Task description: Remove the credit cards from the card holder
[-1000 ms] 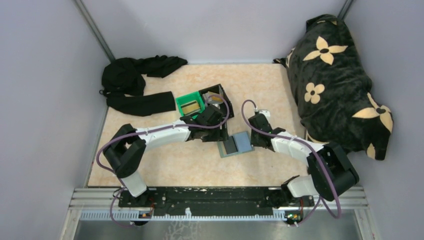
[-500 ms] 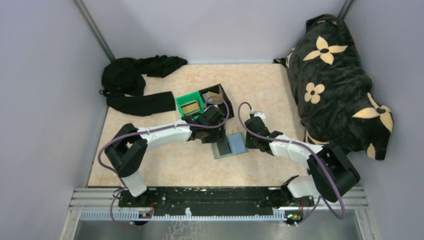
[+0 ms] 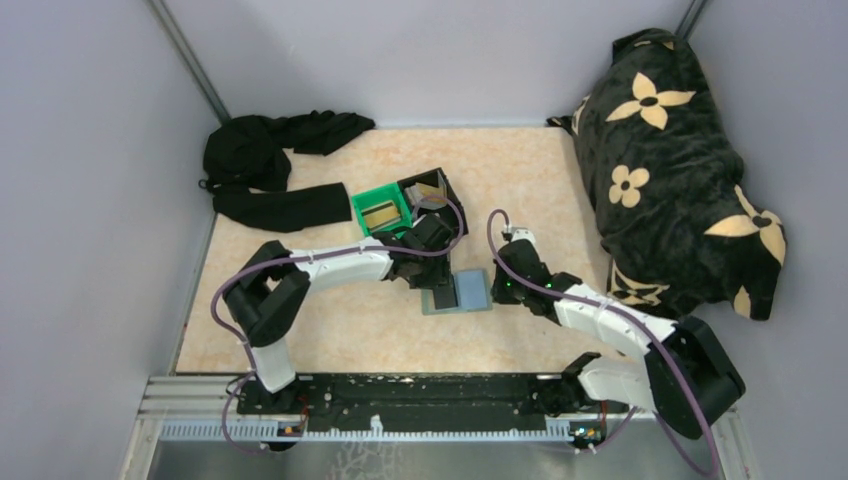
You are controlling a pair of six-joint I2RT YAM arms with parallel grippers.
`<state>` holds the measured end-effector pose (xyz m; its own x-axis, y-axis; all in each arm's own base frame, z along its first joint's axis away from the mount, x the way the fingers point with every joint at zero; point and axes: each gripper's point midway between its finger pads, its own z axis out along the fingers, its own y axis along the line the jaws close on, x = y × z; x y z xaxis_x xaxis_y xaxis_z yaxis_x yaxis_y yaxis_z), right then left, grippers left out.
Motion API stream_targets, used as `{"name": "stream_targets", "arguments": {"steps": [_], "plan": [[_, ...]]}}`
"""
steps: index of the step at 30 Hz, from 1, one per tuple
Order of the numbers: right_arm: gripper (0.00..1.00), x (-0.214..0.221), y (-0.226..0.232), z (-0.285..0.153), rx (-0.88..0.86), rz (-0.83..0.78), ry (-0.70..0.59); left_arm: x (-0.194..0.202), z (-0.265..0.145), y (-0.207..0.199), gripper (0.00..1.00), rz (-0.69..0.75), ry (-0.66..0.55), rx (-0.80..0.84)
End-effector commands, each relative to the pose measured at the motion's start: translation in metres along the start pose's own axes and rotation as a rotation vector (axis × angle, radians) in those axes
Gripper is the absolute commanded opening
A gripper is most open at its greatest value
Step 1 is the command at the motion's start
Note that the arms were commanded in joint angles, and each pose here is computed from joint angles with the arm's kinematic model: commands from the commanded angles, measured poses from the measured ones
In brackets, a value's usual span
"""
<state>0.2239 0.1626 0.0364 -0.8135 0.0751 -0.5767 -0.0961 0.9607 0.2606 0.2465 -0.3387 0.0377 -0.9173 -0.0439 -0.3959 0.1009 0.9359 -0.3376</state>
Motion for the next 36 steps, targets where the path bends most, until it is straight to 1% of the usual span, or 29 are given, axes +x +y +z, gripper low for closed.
{"name": "stream_targets", "arguments": {"steps": [1, 4, 10, 15, 20, 23, 26, 30, 32, 33, 35, 36], "plan": [[0.0, -0.02, 0.008, -0.013, -0.034, -0.01, -0.091, 0.002, 0.005, -0.006, 0.58, 0.002, 0.009, 0.003], [0.0, -0.021, 0.013, -0.014, -0.054, -0.018, -0.086, 0.002, 0.008, -0.007, 0.58, -0.002, 0.014, 0.001], [0.0, -0.015, 0.016, -0.007, -0.078, -0.021, -0.071, -0.009, 0.0, -0.016, 0.62, -0.007, -0.009, 0.004], [0.0, -0.01, 0.018, -0.001, -0.092, -0.033, -0.052, -0.016, 0.0, -0.023, 0.62, 0.0, -0.019, 0.008], [0.0, -0.011, 0.019, 0.002, -0.092, -0.042, -0.049, -0.008, 0.016, -0.014, 0.63, 0.02, 0.016, -0.065], [0.0, -0.011, 0.018, 0.003, -0.087, -0.042, -0.053, -0.001, 0.018, -0.005, 0.62, 0.019, 0.018, -0.106], [0.0, -0.012, 0.019, 0.004, -0.093, -0.048, -0.054, -0.005, 0.009, -0.005, 0.63, 0.008, -0.028, -0.092], [0.0, -0.02, 0.03, 0.002, -0.136, -0.069, -0.072, -0.033, -0.03, -0.025, 0.67, -0.005, -0.183, 0.048], [0.07, -0.024, 0.033, 0.004, -0.142, -0.086, -0.073, -0.04, -0.046, -0.029, 0.66, 0.005, -0.237, 0.098], [0.07, -0.026, 0.034, 0.006, -0.137, -0.092, -0.071, -0.041, -0.05, -0.028, 0.65, 0.012, -0.247, 0.114], [0.0, -0.029, 0.035, 0.013, -0.126, -0.096, -0.068, -0.035, -0.053, -0.022, 0.62, 0.02, -0.238, 0.113], [0.0, -0.03, 0.036, 0.017, -0.125, -0.096, -0.067, -0.03, -0.053, -0.018, 0.61, 0.024, -0.225, 0.106]]}}
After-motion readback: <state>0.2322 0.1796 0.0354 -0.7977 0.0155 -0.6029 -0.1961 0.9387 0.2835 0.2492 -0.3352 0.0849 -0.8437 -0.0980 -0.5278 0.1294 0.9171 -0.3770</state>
